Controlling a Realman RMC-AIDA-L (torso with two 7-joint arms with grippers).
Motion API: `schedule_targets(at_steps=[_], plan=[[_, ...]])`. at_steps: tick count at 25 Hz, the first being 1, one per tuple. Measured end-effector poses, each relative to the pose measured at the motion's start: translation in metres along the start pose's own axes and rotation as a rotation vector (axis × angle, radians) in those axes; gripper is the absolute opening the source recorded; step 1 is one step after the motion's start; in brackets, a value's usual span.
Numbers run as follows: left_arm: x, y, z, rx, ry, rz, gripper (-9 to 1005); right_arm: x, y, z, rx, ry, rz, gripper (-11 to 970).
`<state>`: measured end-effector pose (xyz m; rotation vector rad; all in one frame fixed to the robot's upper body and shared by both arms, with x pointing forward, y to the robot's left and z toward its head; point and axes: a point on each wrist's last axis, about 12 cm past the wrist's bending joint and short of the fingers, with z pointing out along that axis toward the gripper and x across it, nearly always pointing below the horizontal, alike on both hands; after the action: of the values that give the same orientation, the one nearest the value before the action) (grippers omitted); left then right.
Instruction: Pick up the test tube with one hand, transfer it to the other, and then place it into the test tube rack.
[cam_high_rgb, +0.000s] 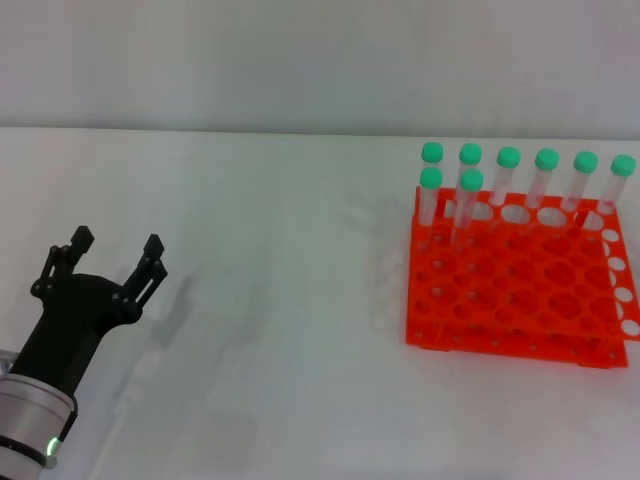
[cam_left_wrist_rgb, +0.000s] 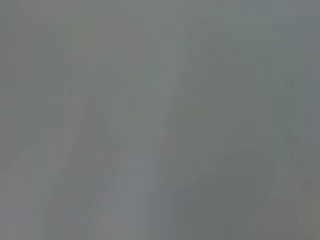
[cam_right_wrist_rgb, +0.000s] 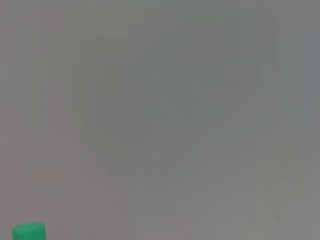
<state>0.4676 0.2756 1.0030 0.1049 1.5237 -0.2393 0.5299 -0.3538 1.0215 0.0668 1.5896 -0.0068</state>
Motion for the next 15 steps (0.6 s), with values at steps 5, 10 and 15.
schedule_targets(at_steps=[5,10,15], plan=[[-0.0005,0.0003,-0.0034,0.000,-0.010,0.001,880,0.0017,-0.0012,-0.0026,0.005,0.006,0.002,808],[-0.0001,0.0007,-0.0071,0.000,-0.012,0.002,879,0.0020,-0.0012,-0.0029,0.005,0.007,0.008,808],[0.0000,0.0003,-0.0076,0.005,-0.012,-0.004,879,0.0037,-0.0006,-0.0036,0.007,0.016,0.012,808]])
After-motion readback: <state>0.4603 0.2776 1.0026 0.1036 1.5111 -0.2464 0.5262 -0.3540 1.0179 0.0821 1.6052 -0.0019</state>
